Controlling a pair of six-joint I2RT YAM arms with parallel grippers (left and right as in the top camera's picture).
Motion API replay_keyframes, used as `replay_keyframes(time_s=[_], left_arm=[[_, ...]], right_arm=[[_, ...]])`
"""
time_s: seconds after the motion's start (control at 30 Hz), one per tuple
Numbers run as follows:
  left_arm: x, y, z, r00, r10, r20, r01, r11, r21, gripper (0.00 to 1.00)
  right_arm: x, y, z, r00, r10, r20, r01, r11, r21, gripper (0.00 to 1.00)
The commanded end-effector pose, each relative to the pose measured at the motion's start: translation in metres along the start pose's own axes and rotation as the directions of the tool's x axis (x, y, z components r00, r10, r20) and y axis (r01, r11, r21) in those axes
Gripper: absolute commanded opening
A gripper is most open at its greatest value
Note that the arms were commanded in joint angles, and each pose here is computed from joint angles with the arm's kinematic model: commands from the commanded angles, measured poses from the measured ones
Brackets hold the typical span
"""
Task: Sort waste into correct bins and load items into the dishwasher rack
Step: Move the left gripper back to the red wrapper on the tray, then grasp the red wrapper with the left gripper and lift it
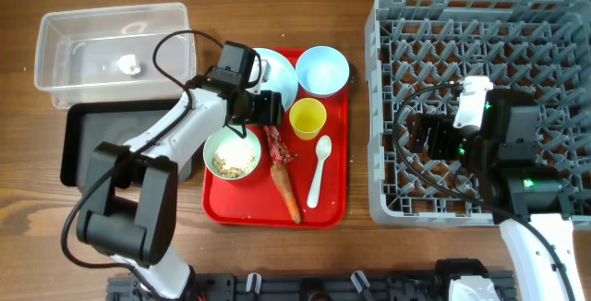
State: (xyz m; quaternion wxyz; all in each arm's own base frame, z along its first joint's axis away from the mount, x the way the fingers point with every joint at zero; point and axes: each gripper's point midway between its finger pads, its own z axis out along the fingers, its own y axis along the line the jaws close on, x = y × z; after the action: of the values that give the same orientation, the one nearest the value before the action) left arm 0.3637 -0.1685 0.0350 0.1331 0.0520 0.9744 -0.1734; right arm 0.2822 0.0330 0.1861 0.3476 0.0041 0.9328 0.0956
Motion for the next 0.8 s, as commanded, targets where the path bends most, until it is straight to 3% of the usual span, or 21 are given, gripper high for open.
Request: replay_keyframes(time_s=[0.0,0.13,0.77], left_arm=[[0.0033,0.0035,0.0068,1.0,0.004,-0.011,-0.004,1.0,-0.013,0.65],[0.0044,0.0003,0.0081,1.0,0.012,-0.013,-0.012,1.0,-0.01,0.59],[0.0041,-0.0006,0.0105,0.999,0.033,-0.004,-0.033,0.999,-0.043,0.53]], right_arm=[[-0.0084,0.0041,-0.0044,1.0,-0.008,0.021,0.008,1.0,-0.02,1.0],[-0.0083,0.0041,-0.0044,1.0,-0.007,0.02,0.008,1.0,-0.02,1.0],[-0.0083,0.0041,-0.0044,1.0,-0.007,0.02,0.008,1.0,-0.02,1.0]])
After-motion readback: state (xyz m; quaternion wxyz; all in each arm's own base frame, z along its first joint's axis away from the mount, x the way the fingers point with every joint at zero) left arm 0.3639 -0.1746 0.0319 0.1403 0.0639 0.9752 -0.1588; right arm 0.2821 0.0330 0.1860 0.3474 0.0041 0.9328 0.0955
